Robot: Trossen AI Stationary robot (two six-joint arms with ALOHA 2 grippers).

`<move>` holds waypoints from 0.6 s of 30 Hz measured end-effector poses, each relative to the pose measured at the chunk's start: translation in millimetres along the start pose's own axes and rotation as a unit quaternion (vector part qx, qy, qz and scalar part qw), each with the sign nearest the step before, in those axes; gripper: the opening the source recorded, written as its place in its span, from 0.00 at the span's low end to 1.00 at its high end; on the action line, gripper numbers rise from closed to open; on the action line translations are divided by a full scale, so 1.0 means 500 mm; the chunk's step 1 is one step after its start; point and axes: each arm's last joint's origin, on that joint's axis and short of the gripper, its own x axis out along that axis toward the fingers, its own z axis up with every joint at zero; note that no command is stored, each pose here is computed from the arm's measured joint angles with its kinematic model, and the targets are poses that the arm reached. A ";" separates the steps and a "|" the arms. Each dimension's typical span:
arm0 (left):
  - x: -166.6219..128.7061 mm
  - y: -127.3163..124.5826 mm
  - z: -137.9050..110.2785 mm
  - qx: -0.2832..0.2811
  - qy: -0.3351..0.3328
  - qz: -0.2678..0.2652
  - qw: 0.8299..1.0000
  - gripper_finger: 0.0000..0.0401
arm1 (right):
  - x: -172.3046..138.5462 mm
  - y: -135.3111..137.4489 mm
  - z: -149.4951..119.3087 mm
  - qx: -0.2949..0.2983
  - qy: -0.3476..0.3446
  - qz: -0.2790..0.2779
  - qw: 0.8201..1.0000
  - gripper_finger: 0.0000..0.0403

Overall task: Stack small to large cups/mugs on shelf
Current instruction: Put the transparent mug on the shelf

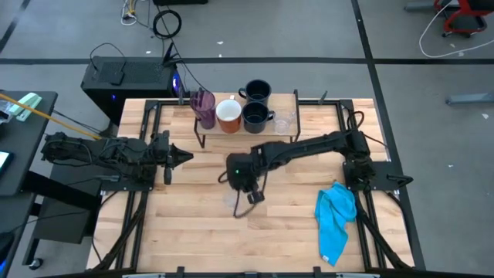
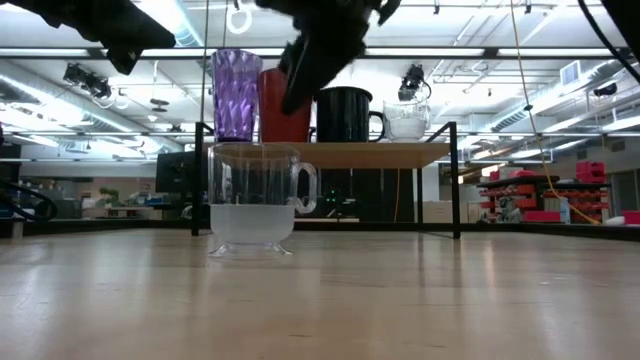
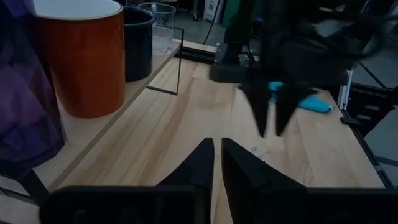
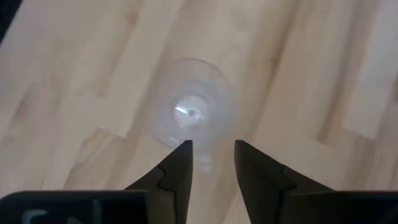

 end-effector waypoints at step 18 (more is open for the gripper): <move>0.000 -0.001 0.003 -0.006 -0.008 -0.002 1.000 0.09 | 0.069 0.109 0.029 -0.053 -0.019 -0.038 0.998 0.40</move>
